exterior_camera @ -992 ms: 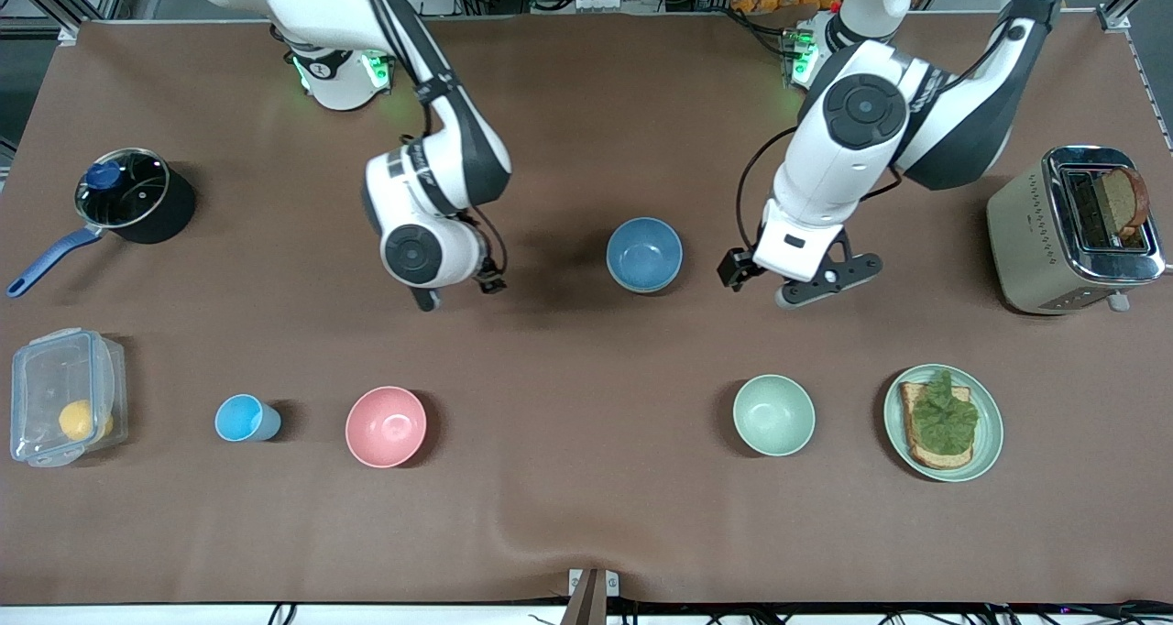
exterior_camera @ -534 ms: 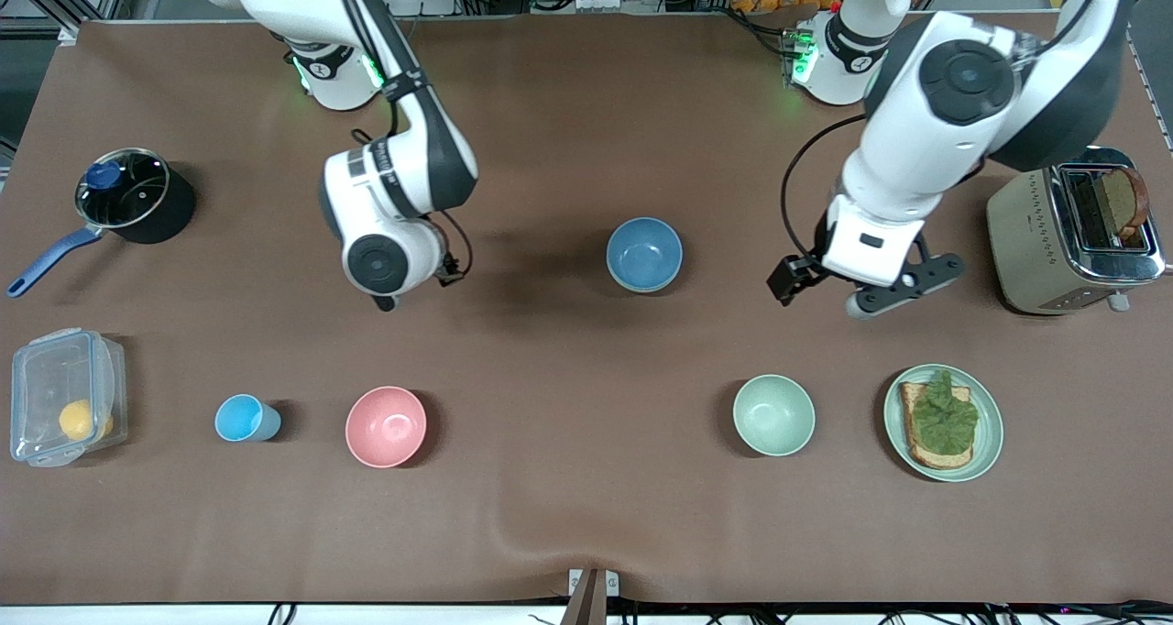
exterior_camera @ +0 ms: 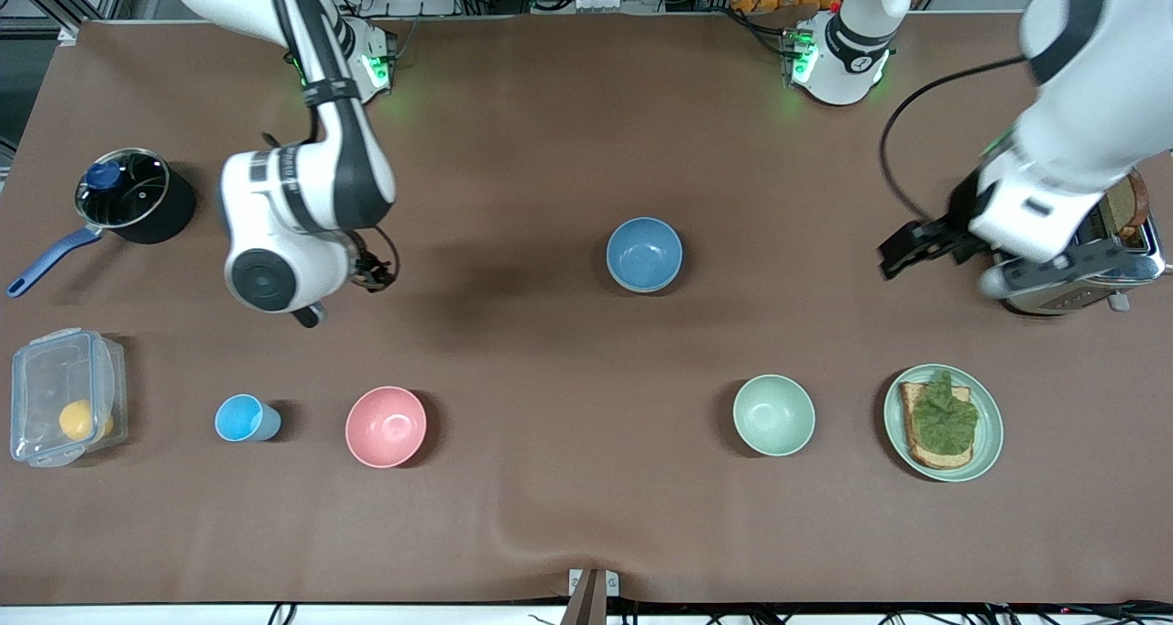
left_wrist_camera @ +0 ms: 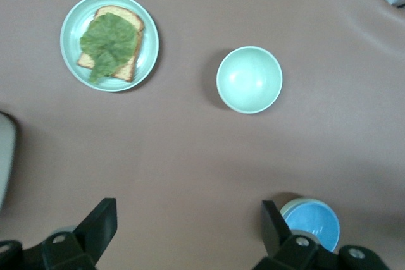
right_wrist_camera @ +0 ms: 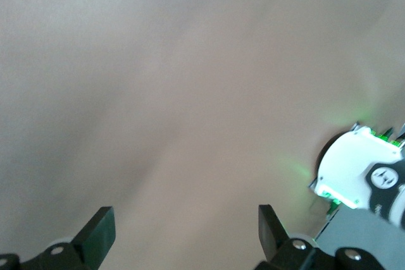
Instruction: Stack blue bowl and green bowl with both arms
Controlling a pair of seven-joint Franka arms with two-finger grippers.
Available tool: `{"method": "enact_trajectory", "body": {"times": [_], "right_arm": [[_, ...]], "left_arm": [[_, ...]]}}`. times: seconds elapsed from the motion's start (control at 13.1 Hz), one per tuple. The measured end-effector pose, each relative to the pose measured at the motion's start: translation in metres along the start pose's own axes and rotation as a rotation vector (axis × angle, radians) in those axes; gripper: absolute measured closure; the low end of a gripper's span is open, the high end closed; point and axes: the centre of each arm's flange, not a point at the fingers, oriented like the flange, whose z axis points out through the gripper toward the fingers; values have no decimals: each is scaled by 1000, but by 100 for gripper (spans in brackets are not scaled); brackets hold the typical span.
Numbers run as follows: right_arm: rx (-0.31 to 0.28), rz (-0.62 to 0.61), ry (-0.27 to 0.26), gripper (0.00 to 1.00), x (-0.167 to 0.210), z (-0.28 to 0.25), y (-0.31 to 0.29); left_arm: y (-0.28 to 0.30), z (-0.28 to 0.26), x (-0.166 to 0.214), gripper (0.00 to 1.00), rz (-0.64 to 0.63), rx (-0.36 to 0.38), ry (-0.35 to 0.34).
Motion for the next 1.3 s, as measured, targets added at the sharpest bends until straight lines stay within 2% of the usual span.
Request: {"method": "enact_trajectory", "body": {"times": [0.23, 0.38, 0.53, 0.69, 0.84, 0.99, 1.14, 1.3], "right_arm": [[6, -61, -19, 0, 25, -14, 22], [31, -148, -21, 0, 59, -31, 49], [66, -262, -15, 0, 94, -50, 83], [115, -363, 23, 0, 102, -79, 103], [192, -425, 61, 0, 98, -114, 124], [253, -542, 120, 0, 95, -144, 150], [300, -641, 176, 0, 96, -164, 172], [328, -681, 213, 0, 94, -178, 189]], "left_arm": [[-32, -18, 4, 0, 58, 20, -26], [-58, -18, 11, 0, 67, 26, -41], [-62, -20, 11, 0, 68, 27, -43], [-58, -25, 10, 0, 74, 25, -36], [-59, -29, 8, 0, 75, 27, -39], [-60, -32, 5, 0, 73, 32, -45], [-61, -33, 3, 0, 73, 37, -52], [-62, -33, 3, 0, 73, 38, -53]]}}
